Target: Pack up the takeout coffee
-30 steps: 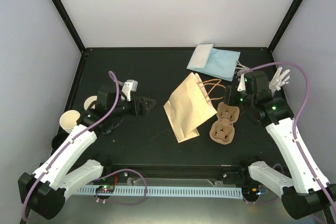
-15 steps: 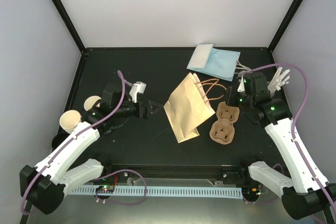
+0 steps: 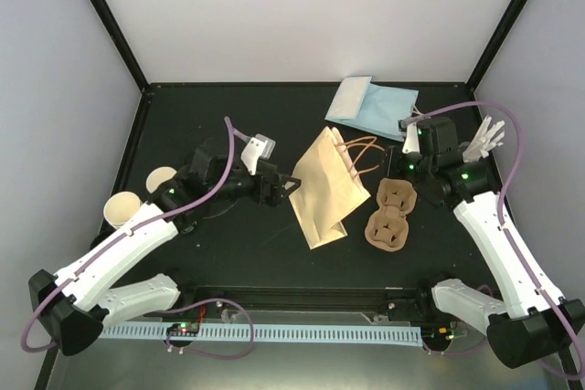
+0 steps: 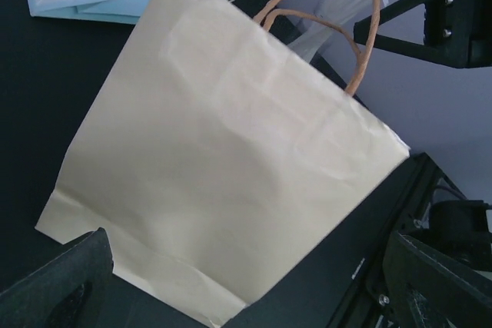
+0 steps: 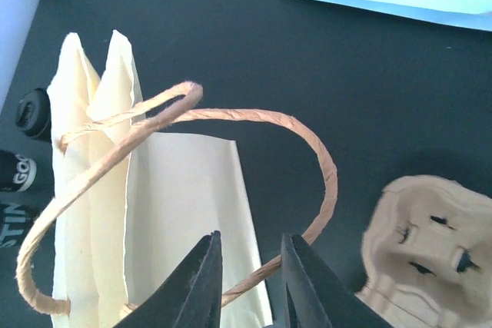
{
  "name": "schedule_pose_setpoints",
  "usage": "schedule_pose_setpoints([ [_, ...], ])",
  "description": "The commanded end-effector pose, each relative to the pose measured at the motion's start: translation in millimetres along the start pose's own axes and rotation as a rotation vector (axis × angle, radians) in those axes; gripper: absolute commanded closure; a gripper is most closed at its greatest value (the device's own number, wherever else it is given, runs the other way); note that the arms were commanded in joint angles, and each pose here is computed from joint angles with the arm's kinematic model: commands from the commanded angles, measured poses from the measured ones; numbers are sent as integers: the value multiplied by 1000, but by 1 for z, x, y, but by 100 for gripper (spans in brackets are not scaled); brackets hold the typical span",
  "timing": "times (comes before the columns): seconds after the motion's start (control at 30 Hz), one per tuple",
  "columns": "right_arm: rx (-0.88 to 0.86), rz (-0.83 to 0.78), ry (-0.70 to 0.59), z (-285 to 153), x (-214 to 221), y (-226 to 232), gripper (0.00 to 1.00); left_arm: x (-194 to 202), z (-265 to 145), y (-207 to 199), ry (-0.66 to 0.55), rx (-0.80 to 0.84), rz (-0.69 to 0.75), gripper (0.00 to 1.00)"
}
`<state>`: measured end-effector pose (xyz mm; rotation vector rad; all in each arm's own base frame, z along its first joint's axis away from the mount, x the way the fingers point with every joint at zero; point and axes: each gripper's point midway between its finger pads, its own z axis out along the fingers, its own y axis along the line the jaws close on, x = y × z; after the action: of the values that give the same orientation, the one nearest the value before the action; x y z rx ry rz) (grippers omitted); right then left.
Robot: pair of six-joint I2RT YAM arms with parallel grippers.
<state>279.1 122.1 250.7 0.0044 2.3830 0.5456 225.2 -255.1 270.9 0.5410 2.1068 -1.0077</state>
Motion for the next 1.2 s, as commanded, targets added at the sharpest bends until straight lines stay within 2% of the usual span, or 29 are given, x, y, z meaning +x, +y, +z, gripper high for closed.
schedule_pose_setpoints([
  [0.0,-170,-66,-11,-2,-17,34,79,-23,4,-7,-32,-70,65,1],
  [0.1,-242,-91,17,-1,-16,48,87,-31,14,-13,-27,-118,88,1],
  [0.47,-304,-132,50,-1,-14,60,89,-58,62,-58,-16,-176,206,2],
  [0.8,-333,-131,64,3,-13,65,88,-71,92,-70,-18,-177,240,14],
  [0.97,-324,-121,23,1,-17,63,89,-74,102,-72,-19,-170,232,21],
  [1.0,-332,-120,9,-2,-19,65,88,-75,103,-72,-22,-170,229,22],
  [1.1,-357,-125,-40,-11,-23,69,73,-78,103,-70,-35,-183,215,24],
  [1.17,-347,-127,-70,-17,-27,69,72,-78,101,-67,-45,-191,206,25],
])
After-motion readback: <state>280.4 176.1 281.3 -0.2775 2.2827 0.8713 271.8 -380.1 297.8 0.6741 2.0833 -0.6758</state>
